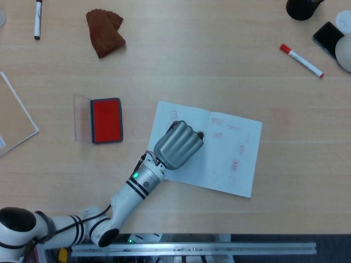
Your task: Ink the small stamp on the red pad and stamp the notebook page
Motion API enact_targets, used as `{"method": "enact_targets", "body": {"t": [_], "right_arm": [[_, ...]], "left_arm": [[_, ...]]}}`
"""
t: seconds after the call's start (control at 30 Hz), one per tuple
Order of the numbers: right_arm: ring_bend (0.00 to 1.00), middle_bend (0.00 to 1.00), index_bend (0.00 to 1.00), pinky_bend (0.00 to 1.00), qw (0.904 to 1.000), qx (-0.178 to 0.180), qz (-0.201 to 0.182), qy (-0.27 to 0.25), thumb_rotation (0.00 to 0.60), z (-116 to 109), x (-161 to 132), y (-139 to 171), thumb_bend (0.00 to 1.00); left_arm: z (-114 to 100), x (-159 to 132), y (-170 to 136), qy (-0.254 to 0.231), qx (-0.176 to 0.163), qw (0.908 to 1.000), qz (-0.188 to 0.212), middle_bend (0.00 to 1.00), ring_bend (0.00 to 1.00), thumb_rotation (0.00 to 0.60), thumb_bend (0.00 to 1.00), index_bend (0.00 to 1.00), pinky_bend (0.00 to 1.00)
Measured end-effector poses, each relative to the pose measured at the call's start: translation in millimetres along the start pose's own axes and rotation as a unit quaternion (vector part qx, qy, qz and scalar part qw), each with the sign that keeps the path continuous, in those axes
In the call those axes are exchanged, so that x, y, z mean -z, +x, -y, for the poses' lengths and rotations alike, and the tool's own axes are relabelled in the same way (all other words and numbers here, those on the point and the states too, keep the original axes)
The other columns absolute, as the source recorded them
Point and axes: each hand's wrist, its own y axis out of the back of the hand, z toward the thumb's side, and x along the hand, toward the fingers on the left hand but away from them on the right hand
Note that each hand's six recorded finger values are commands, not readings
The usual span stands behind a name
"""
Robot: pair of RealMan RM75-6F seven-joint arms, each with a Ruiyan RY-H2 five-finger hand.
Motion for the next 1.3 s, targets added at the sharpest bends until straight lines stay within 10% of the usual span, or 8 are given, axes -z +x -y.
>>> {"method": "enact_targets", "body": {"t": [1.3], "right_arm": [[0.09, 0.18, 0.11, 0.15, 0.9999, 0.000, 0.010, 0.000, 0.600, 0.7, 6.3, 4.1, 0.30]], "left_arm": [[20.2, -15.9, -3.7, 0.007, 0.042, 0.9988, 0.025, 0.99, 0.99, 0.600, 0.26, 0.56, 1.00]]}}
